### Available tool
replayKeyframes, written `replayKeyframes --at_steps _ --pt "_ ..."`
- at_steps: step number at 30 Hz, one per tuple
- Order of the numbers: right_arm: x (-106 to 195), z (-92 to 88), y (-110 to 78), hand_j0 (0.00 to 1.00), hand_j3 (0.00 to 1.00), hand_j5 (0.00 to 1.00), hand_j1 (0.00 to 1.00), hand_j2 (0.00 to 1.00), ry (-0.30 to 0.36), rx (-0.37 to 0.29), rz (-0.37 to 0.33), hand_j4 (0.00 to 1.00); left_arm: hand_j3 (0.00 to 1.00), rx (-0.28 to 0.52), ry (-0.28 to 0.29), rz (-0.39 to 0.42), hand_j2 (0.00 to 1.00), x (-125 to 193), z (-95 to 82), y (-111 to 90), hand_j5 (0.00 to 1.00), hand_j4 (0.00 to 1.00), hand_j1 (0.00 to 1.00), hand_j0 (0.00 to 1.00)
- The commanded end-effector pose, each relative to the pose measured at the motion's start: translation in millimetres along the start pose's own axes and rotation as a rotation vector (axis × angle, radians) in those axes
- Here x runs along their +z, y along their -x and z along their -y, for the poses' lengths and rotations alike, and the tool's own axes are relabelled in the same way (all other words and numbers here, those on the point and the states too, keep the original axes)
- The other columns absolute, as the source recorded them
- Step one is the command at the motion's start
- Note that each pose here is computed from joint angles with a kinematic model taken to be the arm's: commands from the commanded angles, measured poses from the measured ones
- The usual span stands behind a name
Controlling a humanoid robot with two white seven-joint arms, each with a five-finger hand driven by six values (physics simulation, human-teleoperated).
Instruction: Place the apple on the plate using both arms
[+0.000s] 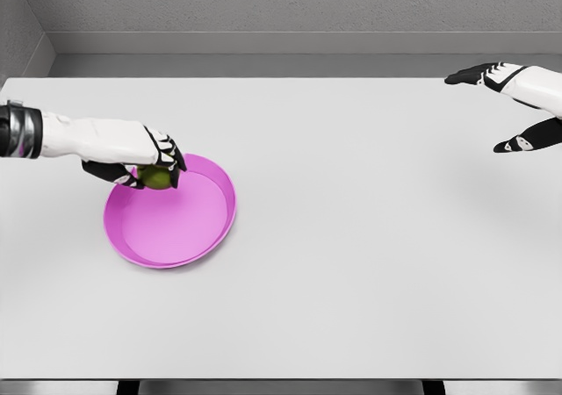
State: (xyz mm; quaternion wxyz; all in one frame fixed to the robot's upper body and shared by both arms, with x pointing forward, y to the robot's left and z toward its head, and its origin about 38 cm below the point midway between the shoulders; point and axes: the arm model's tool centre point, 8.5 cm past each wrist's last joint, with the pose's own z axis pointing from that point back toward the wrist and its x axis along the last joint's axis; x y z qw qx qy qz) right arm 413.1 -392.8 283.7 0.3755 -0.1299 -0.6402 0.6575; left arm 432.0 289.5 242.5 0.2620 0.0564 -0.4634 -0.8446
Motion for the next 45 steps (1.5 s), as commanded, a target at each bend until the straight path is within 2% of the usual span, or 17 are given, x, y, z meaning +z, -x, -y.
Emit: replayKeyframes --at_steps 1,3,16,19,23,24,25,26,27,28,35,40,45 --pt "0 0.6 -0.2 1.00 1.00 1.00 1.00 1.00 0.003 -0.004 0.000 1.00 0.94 0.008 -0.005 0.001 0.94 0 -0.8 0 0.94 0.94 0.94 0.94" --pt "0 0.6 -0.2 1.00 1.00 1.00 1.00 1.00 0.003 -0.004 0.000 1.00 1.00 0.008 -0.007 0.003 1.00 -1 -1.3 0 1.00 1.00 1.00 1.00" --pt "-2 -0.8 -4.3 1.00 1.00 1.00 1.00 1.00 -0.003 0.000 0.013 1.00 1.00 0.006 -0.022 0.012 1.00 -2 -4.2 -2 1.00 1.00 1.00 1.00" --pt "-2 -2.2 -5.7 1.00 1.00 1.00 1.00 1.00 -0.006 0.000 0.017 1.00 1.00 -0.034 -0.060 0.076 1.00 -22 -25.0 -18 1.00 1.00 1.00 1.00" --pt "-2 -2.2 -7.2 1.00 1.00 1.00 1.00 1.00 -0.008 0.003 0.021 1.00 1.00 -0.106 -0.127 0.206 1.00 -69 -68.9 -51 1.00 1.00 1.00 1.00" --pt "-2 -2.2 -7.2 1.00 1.00 1.00 1.00 1.00 -0.008 0.003 0.021 1.00 1.00 -0.108 -0.158 0.205 1.00 -67 -82.7 -49 1.00 1.00 1.00 1.00" --pt "-2 -2.2 -7.2 1.00 1.00 1.00 1.00 1.00 -0.008 0.003 0.021 1.00 1.00 -0.064 -0.187 0.162 1.00 -58 -85.3 -31 1.00 1.00 1.00 1.00" --pt "-2 -2.2 -7.2 1.00 1.00 1.00 1.00 1.00 -0.008 0.003 0.021 1.00 1.00 0.009 -0.205 0.081 1.00 -48 -80.2 1 1.00 1.00 1.00 1.00" --pt "-2 -2.2 -7.2 1.00 1.00 1.00 1.00 1.00 -0.008 0.003 0.021 1.00 1.00 0.056 -0.210 0.025 1.00 -40 -73.5 22 1.00 1.00 1.00 1.00" --pt "-2 -2.2 -7.2 1.00 1.00 1.00 1.00 1.00 -0.008 0.003 0.021 1.00 1.00 0.081 -0.212 -0.010 1.00 -35 -69.2 34 1.00 1.00 1.00 1.00" --pt "-2 -2.2 -7.2 1.00 1.00 1.00 1.00 1.00 -0.008 0.003 0.021 1.00 1.00 0.105 -0.208 -0.038 1.00 -30 -60.8 43 1.00 1.00 1.00 1.00" --pt "-2 -3.4 -7.0 1.00 1.00 1.00 1.00 1.00 -0.010 0.001 0.020 1.00 1.00 0.201 -0.201 -0.148 1.00 -14 -38.1 79 1.00 1.00 1.00 1.00" --pt "-3 -3.4 -9.5 1.00 1.00 1.00 1.00 1.00 -0.011 0.005 0.027 1.00 1.00 0.201 -0.197 -0.151 1.00 -13 -36.8 79 1.00 1.00 1.00 1.00"
